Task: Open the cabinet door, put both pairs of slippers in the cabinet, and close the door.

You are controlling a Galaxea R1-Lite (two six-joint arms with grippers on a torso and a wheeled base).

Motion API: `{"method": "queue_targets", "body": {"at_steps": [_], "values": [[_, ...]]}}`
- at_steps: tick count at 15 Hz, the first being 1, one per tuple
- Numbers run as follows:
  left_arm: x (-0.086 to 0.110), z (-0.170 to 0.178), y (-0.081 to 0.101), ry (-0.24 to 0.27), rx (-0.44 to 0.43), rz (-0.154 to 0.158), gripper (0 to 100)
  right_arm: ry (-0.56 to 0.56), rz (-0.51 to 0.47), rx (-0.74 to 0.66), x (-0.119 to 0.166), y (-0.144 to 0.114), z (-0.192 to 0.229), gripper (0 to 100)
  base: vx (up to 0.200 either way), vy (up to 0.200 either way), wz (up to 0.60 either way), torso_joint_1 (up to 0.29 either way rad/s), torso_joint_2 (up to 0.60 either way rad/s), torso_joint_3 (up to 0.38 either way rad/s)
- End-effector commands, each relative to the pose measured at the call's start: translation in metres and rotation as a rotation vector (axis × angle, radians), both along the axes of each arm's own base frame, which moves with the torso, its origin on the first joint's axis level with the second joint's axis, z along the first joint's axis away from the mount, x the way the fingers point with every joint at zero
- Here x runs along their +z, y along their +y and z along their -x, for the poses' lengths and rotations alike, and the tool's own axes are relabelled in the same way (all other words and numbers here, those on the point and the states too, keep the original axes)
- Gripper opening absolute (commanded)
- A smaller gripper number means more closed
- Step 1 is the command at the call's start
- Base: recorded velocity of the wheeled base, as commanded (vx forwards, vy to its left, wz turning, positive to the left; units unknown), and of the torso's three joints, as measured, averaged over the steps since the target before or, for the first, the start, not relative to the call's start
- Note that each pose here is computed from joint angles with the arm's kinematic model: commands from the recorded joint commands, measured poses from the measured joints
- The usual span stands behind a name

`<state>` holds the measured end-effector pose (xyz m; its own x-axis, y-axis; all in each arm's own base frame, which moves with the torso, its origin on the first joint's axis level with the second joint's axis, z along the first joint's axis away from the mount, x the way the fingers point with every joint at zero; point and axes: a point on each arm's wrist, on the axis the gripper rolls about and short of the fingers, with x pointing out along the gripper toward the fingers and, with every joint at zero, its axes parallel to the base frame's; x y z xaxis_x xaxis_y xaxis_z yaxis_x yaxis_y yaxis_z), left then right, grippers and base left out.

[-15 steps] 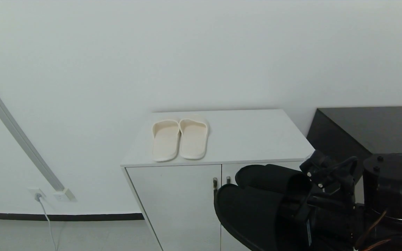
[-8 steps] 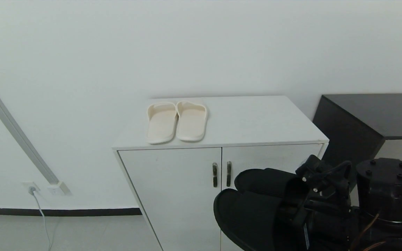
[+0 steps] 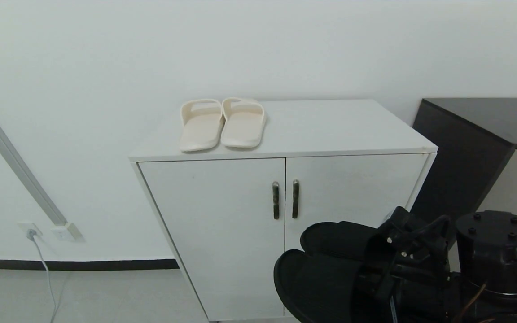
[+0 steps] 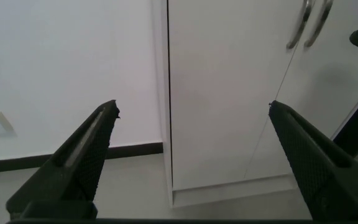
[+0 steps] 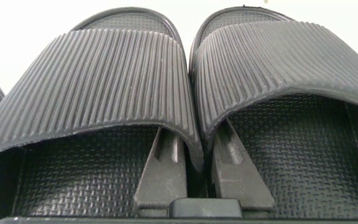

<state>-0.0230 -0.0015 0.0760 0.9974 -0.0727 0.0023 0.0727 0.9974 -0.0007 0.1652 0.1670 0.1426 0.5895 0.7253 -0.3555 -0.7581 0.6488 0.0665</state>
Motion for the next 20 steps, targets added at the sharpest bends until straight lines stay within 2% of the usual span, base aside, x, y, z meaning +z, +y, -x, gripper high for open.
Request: {"method": "queue_targets", "body": {"at_steps": [1, 7, 8, 9, 10, 12, 13, 14, 16, 19, 20], "values": [[0.0, 0.0, 0.0, 0.001, 0.001, 0.001, 100, 0.004, 0.004, 0.004, -0.001, 0.0, 0.001, 0, 0.0, 0.0, 0.0, -0.168, 0.49, 0.334], [0.003, 0.001, 0.0, -0.015, 0.007, -0.007, 100, -0.007, 0.003, 0.016, -0.002, 0.001, 0.003, 0, 0.0, 0.0, 0.0, -0.136, 0.47, 0.331], [0.022, 0.005, 0.0, -0.063, 0.004, 0.004, 100, -0.009, 0.001, 0.016, -0.002, 0.001, 0.003, 0, 0.0, 0.0, 0.0, -0.095, 0.45, 0.339], [0.051, 0.008, 0.0, -0.093, -0.006, 0.041, 100, -0.009, 0.003, 0.016, -0.003, 0.0, 0.004, 0, 0.0, 0.0, 0.0, -0.1, 0.46, 0.359], [0.07, 0.003, 0.0, -0.067, -0.031, 0.063, 100, -0.013, 0.014, 0.026, -0.004, 0.001, 0.005, 0, 0.0, 0.0, 0.0, -0.085, 0.43, 0.364], [0.079, -0.02, -0.004, 0.074, -0.203, 0.071, 100, -0.025, 0.018, 0.027, -0.003, 0.001, 0.005, 0, 0.0, 0.0, 0.0, -0.056, 0.43, 0.376], [0.082, -0.024, -0.005, 0.096, -0.25, 0.075, 100, -0.025, 0.018, 0.027, -0.003, 0.0, 0.006, 0, 0.0, 0.0, 0.0, -0.032, 0.24, 0.207], [0.092, -0.039, -0.008, 0.139, -0.378, 0.09, 100, -0.021, 0.018, 0.03, -0.004, 0.0, 0.006, 0, 0.0, 0.0, 0.0, -0.017, 0.16, 0.119], [0.109, -0.063, -0.011, 0.168, -0.481, 0.122, 100, -0.014, 0.017, 0.052, -0.005, 0.001, 0.006, 0, 0.0, 0.0, 0.0, -0.006, 0.04, 0.043], [0.122, -0.103, -0.02, 0.18, -0.651, 0.13, 100, -0.012, 0.018, 0.055, -0.005, 0.001, 0.007, 0, 0.0, 0.0, 0.0, 0.0, 0.0, 0.0], [0.125, -0.118, -0.027, 0.201, -0.706, 0.134, 100, -0.011, 0.019, 0.055, -0.006, 0.001, 0.007, 0, 0.0, 0.0, 0.0, 0.0, 0.0, 0.0]]}}
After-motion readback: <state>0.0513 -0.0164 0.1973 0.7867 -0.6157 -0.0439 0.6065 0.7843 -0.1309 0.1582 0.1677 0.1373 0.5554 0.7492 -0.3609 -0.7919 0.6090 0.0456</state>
